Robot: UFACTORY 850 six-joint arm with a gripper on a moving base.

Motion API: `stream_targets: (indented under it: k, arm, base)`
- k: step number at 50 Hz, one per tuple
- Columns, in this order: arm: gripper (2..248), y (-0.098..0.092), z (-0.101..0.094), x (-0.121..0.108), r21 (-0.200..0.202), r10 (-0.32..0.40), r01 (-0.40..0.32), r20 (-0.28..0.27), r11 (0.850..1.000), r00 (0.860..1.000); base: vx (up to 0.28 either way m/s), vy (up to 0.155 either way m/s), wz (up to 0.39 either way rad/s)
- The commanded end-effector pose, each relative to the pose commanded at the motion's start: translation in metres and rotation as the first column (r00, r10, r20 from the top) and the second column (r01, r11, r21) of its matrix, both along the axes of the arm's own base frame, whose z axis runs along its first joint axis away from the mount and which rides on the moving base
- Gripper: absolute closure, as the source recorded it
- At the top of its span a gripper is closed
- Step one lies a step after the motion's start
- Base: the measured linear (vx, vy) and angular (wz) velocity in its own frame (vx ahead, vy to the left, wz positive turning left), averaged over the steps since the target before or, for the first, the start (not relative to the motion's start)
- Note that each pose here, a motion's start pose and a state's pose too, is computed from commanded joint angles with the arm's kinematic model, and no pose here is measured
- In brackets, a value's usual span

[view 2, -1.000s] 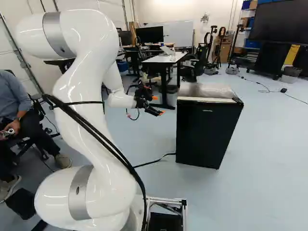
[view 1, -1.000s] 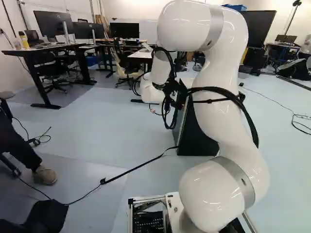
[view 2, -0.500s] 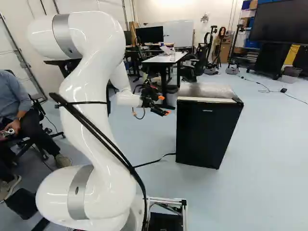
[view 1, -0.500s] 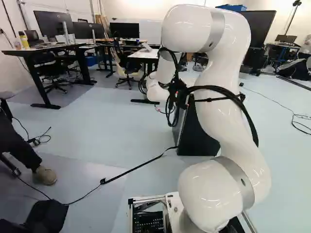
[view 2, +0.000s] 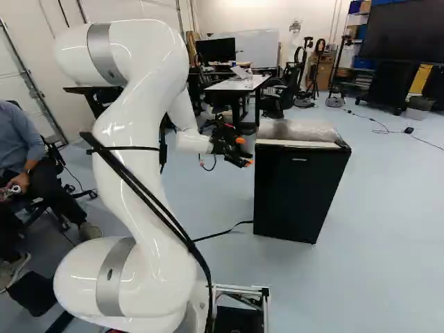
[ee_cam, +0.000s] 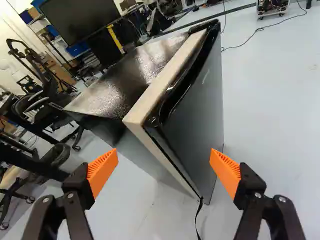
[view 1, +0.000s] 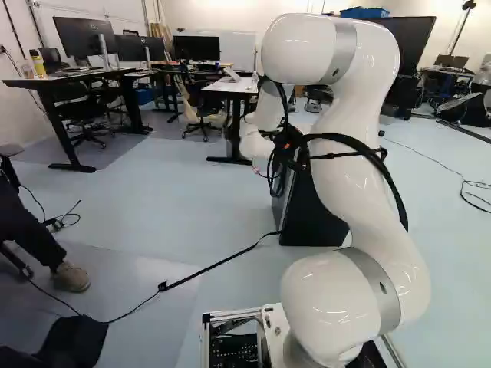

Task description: Open the fridge door

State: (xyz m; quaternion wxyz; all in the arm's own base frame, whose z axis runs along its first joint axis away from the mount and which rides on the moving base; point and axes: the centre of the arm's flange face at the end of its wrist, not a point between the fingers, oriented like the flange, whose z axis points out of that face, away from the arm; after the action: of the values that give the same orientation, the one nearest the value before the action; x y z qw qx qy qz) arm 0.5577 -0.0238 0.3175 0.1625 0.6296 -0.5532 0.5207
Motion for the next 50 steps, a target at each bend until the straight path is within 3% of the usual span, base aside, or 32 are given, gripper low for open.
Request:
stream_targets:
  k: [15, 50]
  arm:
    - [3, -0.016, 0.0, 0.005, 0.001, -0.029, 0.029, 0.006, 1.0, 1.0]
    - [3, -0.017, -0.024, 0.008, -0.003, -0.032, 0.032, -0.029, 0.999, 0.999]
  base:
    - [0.0, 0.0, 0.0]
    - [0.0, 0.0, 0.0]
